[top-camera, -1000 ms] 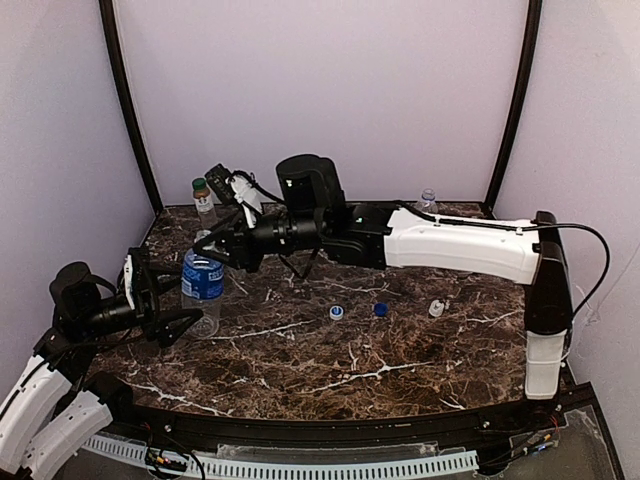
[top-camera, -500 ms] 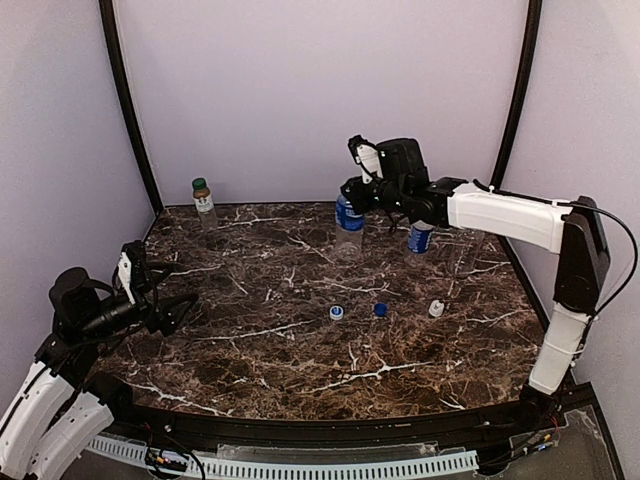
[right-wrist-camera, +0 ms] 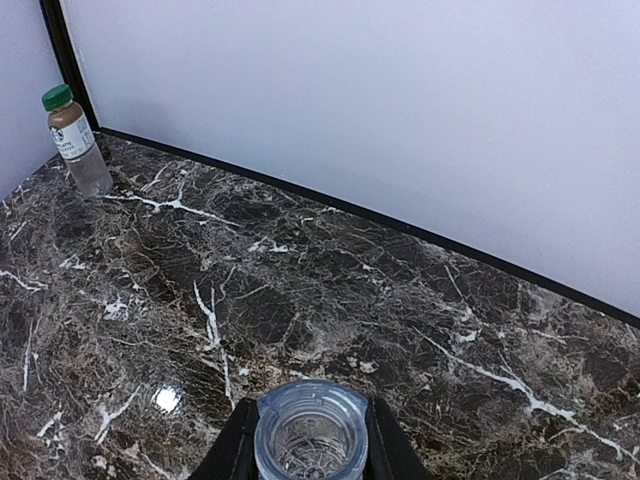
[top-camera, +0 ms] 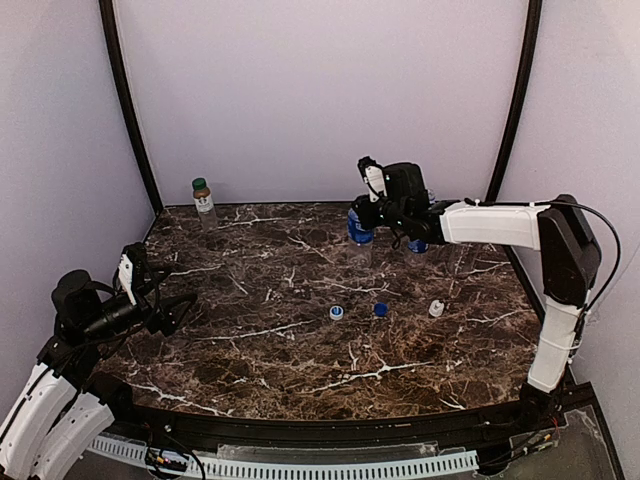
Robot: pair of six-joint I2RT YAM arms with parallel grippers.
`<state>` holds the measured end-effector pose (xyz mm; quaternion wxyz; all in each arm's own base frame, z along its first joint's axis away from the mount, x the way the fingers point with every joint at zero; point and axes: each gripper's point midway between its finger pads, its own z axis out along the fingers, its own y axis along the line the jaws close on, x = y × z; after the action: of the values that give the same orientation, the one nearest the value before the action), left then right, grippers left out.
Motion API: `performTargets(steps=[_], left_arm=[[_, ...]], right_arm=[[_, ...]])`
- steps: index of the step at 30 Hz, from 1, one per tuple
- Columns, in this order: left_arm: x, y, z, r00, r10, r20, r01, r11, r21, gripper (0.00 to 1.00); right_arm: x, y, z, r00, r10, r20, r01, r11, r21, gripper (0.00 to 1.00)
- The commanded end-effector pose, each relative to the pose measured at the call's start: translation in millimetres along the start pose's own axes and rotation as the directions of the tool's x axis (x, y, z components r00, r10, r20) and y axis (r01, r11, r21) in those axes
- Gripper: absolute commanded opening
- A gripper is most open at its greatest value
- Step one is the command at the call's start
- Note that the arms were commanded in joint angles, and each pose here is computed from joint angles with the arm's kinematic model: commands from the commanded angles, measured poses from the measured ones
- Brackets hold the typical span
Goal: Unscrew the bottle caps
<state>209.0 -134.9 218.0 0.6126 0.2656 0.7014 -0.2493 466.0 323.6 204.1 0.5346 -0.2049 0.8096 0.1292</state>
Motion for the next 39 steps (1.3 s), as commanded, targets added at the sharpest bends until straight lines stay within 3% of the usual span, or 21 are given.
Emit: performTargets(steps=[1,4,9,14,18,21,22,23,24,25,26,27,30,33,36,39], left_arm=[[4,1,0,1.0,0.0,-0.002,0.0,1.0,-0.005,0.99],[2,2,0,1.0,0.0,-0.001,0.0,1.0,-0.008,0.99],[-5,5,2,1.0,-0.005,-0.001,0.005,1.0,-0.015,0.99],[-35,30,4,0.999,-0.021,-0.04,0.016,0.99,-0.14,0.99],[-67,63,18,0.976,0.055,-0.21,-0.103,0.968,-0.229,0.99],[-76,88,37,0.911,0.074,-0.406,-0.178,0.959,-0.223,0.99],[-59,104,48,0.87,0.04,-0.492,-0.182,0.952,-0.245,0.99],[-70,115,49,0.848,0.037,-0.529,-0.211,0.938,-0.273,0.99],[-51,129,64,0.801,0.004,-0.599,-0.207,0.94,-0.27,0.99],[-69,141,68,0.797,0.008,-0.603,-0.234,0.926,-0.297,0.99],[-52,154,85,0.759,-0.018,-0.65,-0.226,0.93,-0.29,0.99],[-73,169,92,0.786,-0.022,-0.618,-0.231,0.917,-0.325,0.99],[-75,219,131,0.814,-0.092,-0.573,-0.182,0.897,-0.403,0.99],[-81,272,153,0.874,-0.205,-0.442,-0.051,0.863,-0.502,0.99],[-73,312,177,0.893,-0.269,-0.36,0.043,0.849,-0.527,0.99],[-73,326,202,0.924,-0.236,-0.302,0.061,0.868,-0.492,0.99]], right_arm=[[14,1,1,1.0,-0.018,-0.013,0.018,1.0,-0.011,0.1],[12,1,-3,0.999,-0.027,-0.017,0.027,1.0,-0.013,0.48],[-15,1,-16,0.998,-0.063,0.019,0.064,0.998,-0.017,0.97],[-47,6,-26,0.993,-0.121,0.006,0.122,0.992,-0.037,0.99],[-79,1,-42,0.989,-0.147,0.02,0.147,0.989,-0.011,0.99],[-100,6,-61,0.988,-0.148,0.042,0.15,0.988,-0.045,0.99],[-108,9,-70,0.988,-0.143,0.059,0.147,0.987,-0.062,0.99],[-112,13,-76,0.988,-0.14,0.069,0.146,0.986,-0.081,0.99],[-116,17,-82,0.987,-0.137,0.08,0.144,0.985,-0.097,0.99],[-120,21,-87,0.987,-0.133,0.088,0.142,0.984,-0.11,0.99],[-122,26,-93,0.987,-0.132,0.096,0.143,0.982,-0.124,0.99],[-124,31,-98,0.986,-0.132,0.101,0.145,0.98,-0.139,0.99],[-124,51,-111,0.983,-0.145,0.109,0.163,0.97,-0.182,0.99],[-121,64,-121,0.982,-0.159,0.104,0.177,0.963,-0.205,0.99],[-114,74,-126,0.982,-0.173,0.08,0.187,0.958,-0.217,0.99],[-110,74,-126,0.982,-0.18,0.057,0.187,0.966,-0.18,0.99]])
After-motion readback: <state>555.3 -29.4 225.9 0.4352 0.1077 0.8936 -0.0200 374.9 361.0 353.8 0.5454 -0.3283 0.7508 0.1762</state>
